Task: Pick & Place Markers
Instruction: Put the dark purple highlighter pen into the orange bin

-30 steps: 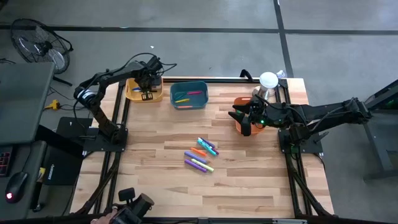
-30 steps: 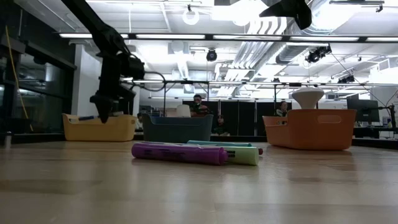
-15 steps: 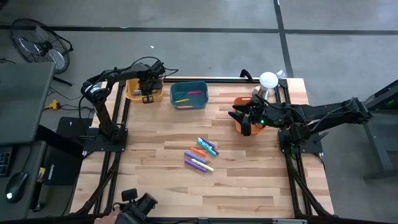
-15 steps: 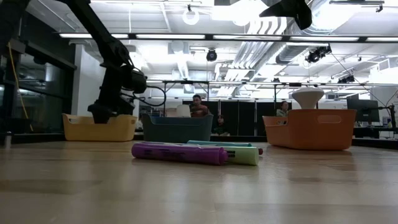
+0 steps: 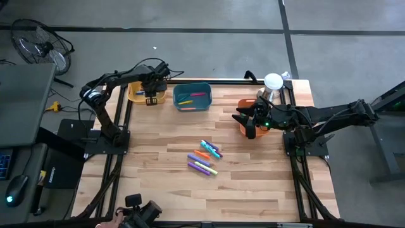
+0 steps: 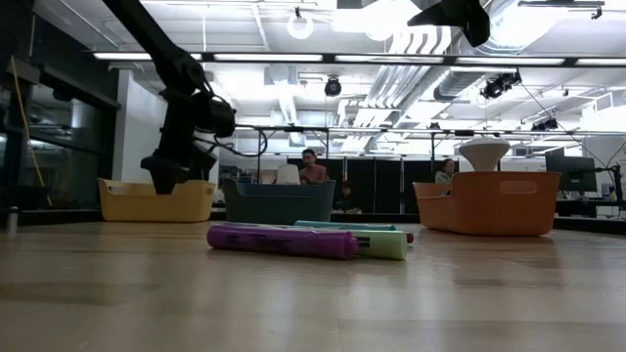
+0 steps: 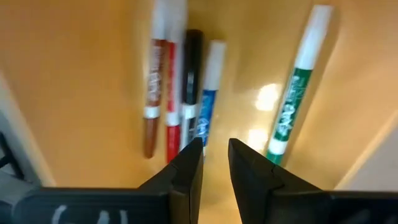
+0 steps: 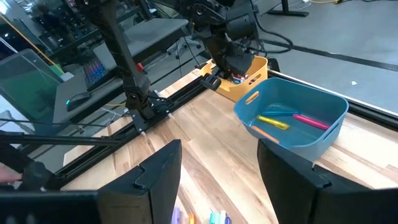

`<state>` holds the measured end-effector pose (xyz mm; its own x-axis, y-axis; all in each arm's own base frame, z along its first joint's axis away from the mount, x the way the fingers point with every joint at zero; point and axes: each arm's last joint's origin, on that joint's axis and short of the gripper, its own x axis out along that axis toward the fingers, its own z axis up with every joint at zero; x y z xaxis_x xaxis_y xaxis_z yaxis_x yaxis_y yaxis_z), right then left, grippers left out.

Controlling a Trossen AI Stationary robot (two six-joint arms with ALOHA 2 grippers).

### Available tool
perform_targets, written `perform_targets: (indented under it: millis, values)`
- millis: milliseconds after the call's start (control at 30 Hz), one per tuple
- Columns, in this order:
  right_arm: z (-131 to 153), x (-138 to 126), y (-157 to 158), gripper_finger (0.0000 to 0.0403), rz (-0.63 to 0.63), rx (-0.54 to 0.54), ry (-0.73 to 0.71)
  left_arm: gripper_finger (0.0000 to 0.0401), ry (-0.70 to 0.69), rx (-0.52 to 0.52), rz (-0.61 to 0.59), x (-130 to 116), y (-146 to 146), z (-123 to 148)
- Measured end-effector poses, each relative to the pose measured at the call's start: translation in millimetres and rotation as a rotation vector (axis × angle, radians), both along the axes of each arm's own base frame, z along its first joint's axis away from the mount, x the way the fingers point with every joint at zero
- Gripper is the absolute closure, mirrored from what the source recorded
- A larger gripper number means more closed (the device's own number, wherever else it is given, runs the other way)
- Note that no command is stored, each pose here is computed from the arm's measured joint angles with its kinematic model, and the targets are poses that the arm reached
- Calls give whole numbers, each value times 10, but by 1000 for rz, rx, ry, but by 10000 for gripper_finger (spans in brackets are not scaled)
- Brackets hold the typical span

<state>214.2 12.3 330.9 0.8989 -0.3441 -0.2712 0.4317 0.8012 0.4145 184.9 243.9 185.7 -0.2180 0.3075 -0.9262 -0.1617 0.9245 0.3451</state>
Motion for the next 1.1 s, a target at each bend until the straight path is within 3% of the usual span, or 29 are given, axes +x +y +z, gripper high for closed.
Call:
perform_targets:
  millis: [300, 567, 833, 1100]
  values:
    - [-26, -8, -1, 203, 2, -3, 29, 327, -141, 114, 57, -108, -146, 453]
    - [-76, -25, 5, 203, 27, -1, 86, 327, -420, 72, 87, -166, -456, 848]
    - [-99, 15, 17, 203, 56, -1, 97, 327, -578, 52, -53, -56, -917, 1139]
    - [-197, 124, 44, 203, 102, 13, 144, 327, -610, -127, -303, 171, -1461, 1170]
